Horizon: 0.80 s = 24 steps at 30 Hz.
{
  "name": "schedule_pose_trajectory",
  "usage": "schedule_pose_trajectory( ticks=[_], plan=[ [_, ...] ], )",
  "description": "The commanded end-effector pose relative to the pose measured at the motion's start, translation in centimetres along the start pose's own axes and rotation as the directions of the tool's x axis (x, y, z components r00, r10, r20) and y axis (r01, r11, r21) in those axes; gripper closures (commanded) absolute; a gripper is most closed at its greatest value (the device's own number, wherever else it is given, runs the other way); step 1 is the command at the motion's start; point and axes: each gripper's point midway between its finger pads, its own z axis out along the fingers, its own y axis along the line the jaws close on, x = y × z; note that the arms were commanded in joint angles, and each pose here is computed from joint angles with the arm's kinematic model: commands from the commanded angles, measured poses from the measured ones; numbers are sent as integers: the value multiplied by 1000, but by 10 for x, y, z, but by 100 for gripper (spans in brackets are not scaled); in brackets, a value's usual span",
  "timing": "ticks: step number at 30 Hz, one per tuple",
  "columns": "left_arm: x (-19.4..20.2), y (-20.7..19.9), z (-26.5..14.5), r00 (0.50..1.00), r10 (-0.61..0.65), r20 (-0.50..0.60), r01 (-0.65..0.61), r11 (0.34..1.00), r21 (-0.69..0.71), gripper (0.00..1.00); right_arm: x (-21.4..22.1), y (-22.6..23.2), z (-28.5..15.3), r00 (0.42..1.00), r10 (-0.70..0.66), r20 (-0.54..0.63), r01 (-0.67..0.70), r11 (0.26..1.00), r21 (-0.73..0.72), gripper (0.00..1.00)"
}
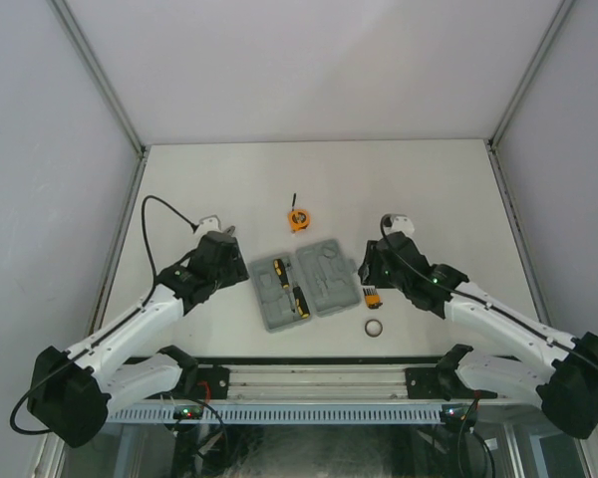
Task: Sort the tools into containers
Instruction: Adjust the storage box at the center of the board.
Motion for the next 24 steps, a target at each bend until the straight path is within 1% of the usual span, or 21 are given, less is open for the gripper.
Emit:
schedule_pose_trajectory(
  ticks=[1,5,6,11,19,24],
  plan=[
    [-29,-10,-6,998,-32,46,30,999,29,36,8,-20,-9,996,91,10,-91,995,33,54],
    [-29,-9,-5,999,-41,36,40,999,34,36,22,-35,-13,990,144,-3,-144,988,49,54],
    [-32,-4,-4,998,-56,41,56,998,21,36,26,-39,-14,988,151,-11,-150,987,55,54],
    [-30,-1,-1,997,-63,34,62,998,18,36,45,-50,-17,985,160,-59,-155,984,91,49],
    [-24,-4,3,998,-62,13,61,997,36,37,70,-48,-16,974,172,-147,-158,983,97,43],
    [-19,-6,6,998,-65,-2,65,997,46,38,85,-49,-14,971,165,-175,-139,979,149,39]
  ],
)
